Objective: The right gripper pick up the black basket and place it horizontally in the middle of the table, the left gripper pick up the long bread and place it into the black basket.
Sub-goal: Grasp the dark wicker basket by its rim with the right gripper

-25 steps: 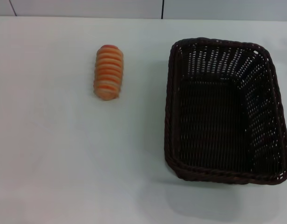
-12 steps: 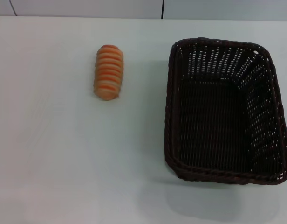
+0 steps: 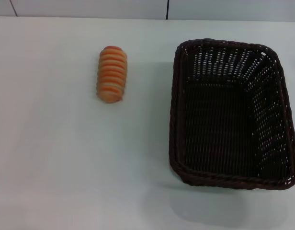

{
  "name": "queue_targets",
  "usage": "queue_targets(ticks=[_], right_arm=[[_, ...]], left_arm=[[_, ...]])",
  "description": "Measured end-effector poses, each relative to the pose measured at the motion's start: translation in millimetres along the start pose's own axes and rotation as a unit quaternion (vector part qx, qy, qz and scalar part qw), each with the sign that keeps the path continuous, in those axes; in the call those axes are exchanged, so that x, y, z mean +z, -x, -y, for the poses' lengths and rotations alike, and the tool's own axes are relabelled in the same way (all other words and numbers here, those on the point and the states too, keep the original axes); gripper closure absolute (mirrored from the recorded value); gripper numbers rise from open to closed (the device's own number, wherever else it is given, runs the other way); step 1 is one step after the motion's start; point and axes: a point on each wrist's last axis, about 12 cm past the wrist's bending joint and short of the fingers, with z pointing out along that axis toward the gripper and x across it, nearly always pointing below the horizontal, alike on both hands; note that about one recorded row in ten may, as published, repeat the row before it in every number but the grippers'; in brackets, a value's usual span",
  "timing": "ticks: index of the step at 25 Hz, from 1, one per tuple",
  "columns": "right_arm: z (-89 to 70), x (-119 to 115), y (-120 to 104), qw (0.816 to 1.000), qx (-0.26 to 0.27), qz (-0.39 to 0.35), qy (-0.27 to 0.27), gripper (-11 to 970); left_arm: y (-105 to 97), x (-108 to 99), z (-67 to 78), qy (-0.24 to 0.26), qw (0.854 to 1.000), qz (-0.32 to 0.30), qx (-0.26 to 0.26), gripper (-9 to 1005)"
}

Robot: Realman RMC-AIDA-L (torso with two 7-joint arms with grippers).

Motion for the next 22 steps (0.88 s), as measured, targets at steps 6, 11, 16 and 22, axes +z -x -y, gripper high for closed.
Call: queue_targets(ticks=[6, 11, 16, 22], right_arm=[[-24.5, 2.9, -9.6, 0.999, -0.022, -0.02, 0.026, 350], [-42.0, 9.0, -32.6, 0.998, -0.037, -0.053, 0.022, 351], [-46.7, 13.0, -46.1, 0.997, -0.042, -0.067, 0.019, 351], [-46.0, 17.4, -52.8, 0.997, -0.039, -0.065, 0.026, 352]], left_arm=[[1.0, 2.0, 2.7, -0.004, 1.0, 0.003, 0.004, 225], [0.2, 2.1, 2.2, -0.004, 1.0, 0.001, 0.007, 225], [0.0, 3.2, 2.6, -0.005, 1.0, 0.001, 0.008, 225], [-0.3, 3.5, 3.1, -0.005, 1.0, 0.0, 0.007, 225]])
